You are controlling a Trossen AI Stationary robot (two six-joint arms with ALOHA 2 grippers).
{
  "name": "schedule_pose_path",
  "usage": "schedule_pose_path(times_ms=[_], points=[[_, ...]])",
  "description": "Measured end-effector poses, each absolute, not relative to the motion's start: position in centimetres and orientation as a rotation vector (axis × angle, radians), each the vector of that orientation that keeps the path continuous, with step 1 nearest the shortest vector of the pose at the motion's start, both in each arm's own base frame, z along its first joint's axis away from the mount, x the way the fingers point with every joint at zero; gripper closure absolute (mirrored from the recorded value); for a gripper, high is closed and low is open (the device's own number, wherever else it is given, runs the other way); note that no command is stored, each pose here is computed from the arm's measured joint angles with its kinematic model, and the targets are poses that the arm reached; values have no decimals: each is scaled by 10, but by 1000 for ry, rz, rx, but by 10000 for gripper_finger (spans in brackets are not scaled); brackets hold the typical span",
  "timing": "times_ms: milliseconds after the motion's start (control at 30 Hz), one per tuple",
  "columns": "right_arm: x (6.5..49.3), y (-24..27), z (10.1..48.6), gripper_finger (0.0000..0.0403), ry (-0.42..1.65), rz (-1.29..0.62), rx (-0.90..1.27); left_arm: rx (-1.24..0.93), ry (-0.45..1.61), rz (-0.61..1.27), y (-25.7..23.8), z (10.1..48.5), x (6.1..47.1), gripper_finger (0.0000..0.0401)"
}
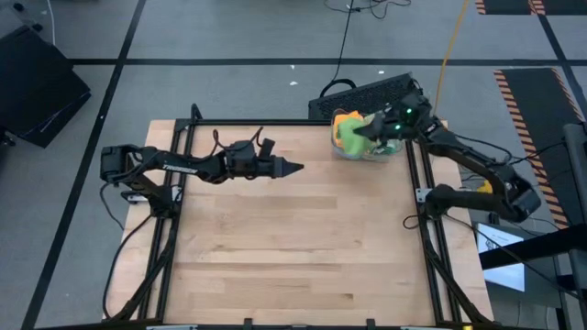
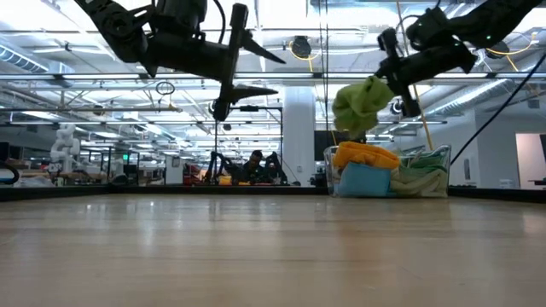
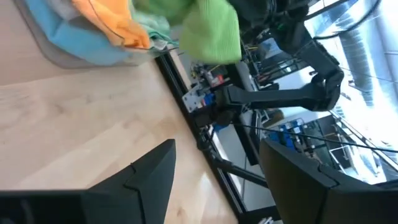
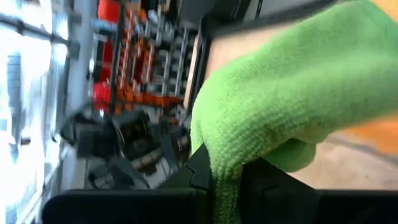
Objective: Fold microfiber towels
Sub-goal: Put the green microfiber towel into the transparent bin
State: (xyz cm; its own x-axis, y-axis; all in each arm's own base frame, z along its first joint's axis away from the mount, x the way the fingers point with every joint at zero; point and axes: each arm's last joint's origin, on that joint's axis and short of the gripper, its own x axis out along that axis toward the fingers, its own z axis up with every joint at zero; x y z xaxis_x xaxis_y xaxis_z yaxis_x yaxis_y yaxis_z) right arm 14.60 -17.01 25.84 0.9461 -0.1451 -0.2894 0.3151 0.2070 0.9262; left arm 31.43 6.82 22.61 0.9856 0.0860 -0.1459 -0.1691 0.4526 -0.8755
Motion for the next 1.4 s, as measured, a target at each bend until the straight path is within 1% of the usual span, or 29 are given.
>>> schedule_pose_path(times_ms=[167,433,567,700,967,1033,1100,1300,1400], points=[[120,-182,260,375,90,-423,1299,-1090,83,150,67,227,315,165],[82,-190,235,378,227,-605,1284,-1078,87,132,62,229,315,165],[77,-193,229,378,274,-678,1220,-1076,91,125,60,229,315,165],[78,-201,221,374,308,-707,1190,-1064,91,125,60,229,315,165],[75,-207,210,363,402,-922,1102,-1074,97,115,59,229,315,165],[76,-206,209,351,417,-944,1097,-1074,100,109,57,229,316,165],[80,-204,210,331,446,-965,1099,-1074,104,102,55,229,316,165],[93,-199,235,249,609,-1058,993,-1076,116,82,50,229,317,165],[99,-197,246,218,662,-1111,927,-1076,121,74,47,229,317,165]])
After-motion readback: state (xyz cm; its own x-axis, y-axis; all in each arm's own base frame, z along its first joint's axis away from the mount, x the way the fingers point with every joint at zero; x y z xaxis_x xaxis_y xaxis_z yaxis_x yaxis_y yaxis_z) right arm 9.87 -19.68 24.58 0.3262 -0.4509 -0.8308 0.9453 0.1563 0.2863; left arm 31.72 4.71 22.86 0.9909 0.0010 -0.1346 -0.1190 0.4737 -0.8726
